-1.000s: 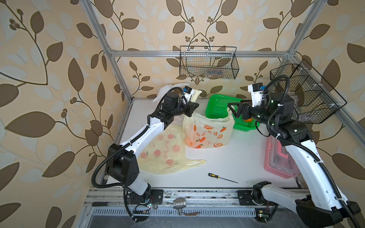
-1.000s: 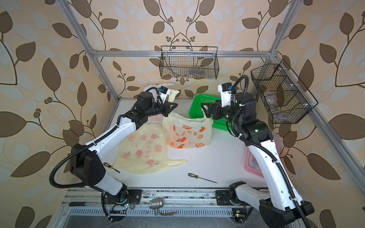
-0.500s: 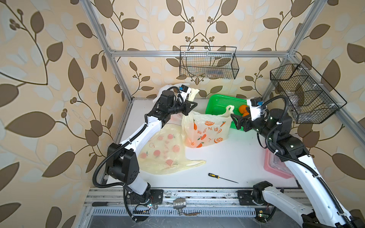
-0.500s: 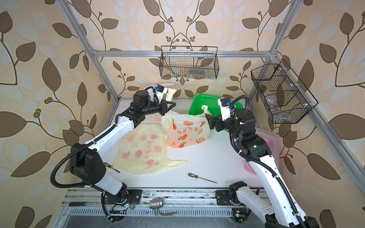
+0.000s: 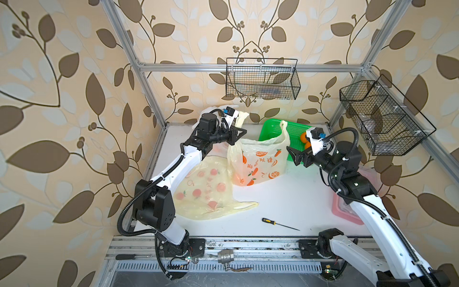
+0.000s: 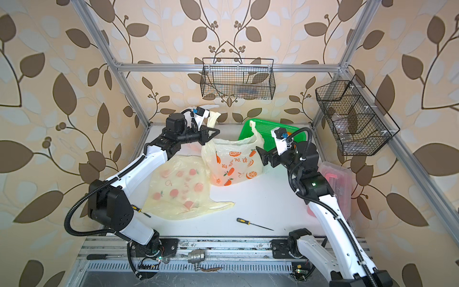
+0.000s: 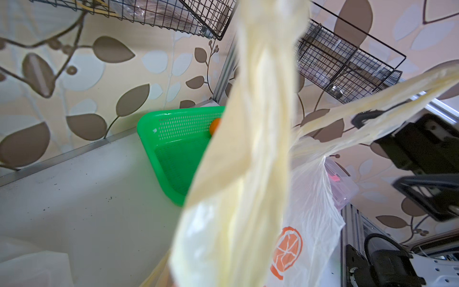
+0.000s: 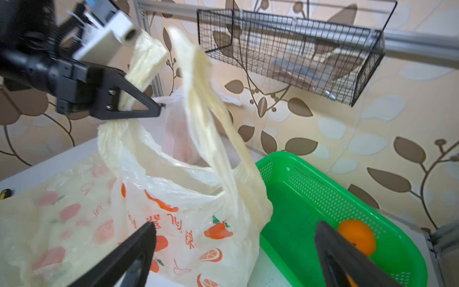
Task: Place the oranges into plastic bags & tie knots
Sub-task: Adjust the plastic bag at the center of the board, then tie the plastic bag at the center of the board.
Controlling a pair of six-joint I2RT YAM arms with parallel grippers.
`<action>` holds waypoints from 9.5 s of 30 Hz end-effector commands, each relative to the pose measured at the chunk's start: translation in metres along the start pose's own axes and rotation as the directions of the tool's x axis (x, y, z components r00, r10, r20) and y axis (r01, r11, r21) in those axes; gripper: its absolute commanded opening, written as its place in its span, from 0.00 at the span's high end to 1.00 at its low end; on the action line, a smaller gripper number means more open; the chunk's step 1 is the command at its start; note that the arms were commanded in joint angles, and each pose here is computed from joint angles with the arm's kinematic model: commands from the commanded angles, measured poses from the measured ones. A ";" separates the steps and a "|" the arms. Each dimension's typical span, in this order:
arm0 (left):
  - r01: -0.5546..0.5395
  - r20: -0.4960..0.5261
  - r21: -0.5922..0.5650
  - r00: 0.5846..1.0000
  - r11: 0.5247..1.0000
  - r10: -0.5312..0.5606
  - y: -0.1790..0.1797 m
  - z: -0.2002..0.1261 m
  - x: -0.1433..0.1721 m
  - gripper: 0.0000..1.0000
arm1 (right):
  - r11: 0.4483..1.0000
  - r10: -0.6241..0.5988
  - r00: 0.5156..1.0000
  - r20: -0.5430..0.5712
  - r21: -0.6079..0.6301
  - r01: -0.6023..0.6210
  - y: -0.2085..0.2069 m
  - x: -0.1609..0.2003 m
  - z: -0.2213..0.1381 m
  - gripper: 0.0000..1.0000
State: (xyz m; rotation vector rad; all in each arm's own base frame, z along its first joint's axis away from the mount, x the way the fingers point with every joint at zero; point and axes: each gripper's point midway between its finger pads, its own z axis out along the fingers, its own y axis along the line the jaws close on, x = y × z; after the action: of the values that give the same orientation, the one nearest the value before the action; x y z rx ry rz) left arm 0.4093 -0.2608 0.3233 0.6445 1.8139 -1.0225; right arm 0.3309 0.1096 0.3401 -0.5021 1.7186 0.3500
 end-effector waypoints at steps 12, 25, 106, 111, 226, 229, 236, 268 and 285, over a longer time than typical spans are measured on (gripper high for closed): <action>-0.019 -0.001 0.080 1.000 0.997 0.019 -0.009 0.003 -0.014 1.00 | 0.848 -0.081 0.995 0.055 -0.521 0.098 0.003 0.010 0.037 0.00; -0.022 -0.006 0.087 1.000 0.996 0.023 -0.011 0.002 -0.016 1.00 | 0.734 -0.080 0.997 -0.022 -0.677 0.044 0.016 0.027 0.090 0.10; -0.180 -0.018 0.358 0.980 0.916 0.199 -0.084 -0.013 0.004 1.00 | 0.976 -0.028 0.996 -0.088 -0.219 0.008 0.041 0.009 0.043 1.00; -0.186 -0.107 0.486 0.957 0.854 0.269 -0.123 0.000 0.037 1.00 | 0.966 -0.051 0.992 -0.119 -0.257 0.019 0.064 0.022 0.055 1.00; -0.136 -0.027 0.480 0.985 0.867 0.169 -0.124 -0.003 0.025 0.75 | 0.944 0.165 0.977 0.131 -0.308 -0.118 0.091 -0.041 0.038 1.00; -0.130 -0.033 0.477 0.986 0.869 0.166 -0.123 -0.002 0.027 0.80 | 0.949 0.159 0.977 0.139 -0.295 -0.113 0.088 -0.044 0.037 1.00; -0.129 -0.035 0.450 0.986 0.884 0.162 -0.120 -0.002 0.027 0.95 | 0.970 0.148 0.981 0.123 -0.211 -0.120 0.075 -0.036 0.042 1.00; 0.074 -0.071 0.363 0.996 0.929 -0.052 -0.110 0.004 0.011 1.00 | 0.658 -0.753 0.656 0.053 0.045 0.752 0.115 -0.020 0.051 0.24; 0.063 -0.093 0.420 0.995 0.905 -0.026 -0.119 -0.001 0.017 1.00 | 0.641 -0.767 0.640 0.041 0.042 0.766 0.120 -0.020 0.084 0.35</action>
State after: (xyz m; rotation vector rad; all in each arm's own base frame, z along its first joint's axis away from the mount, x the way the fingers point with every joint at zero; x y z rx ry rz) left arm 0.3172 -0.3240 0.3348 0.8614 1.7713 -1.4460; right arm 0.3405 0.2511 0.3181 -1.1704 1.3401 -0.2765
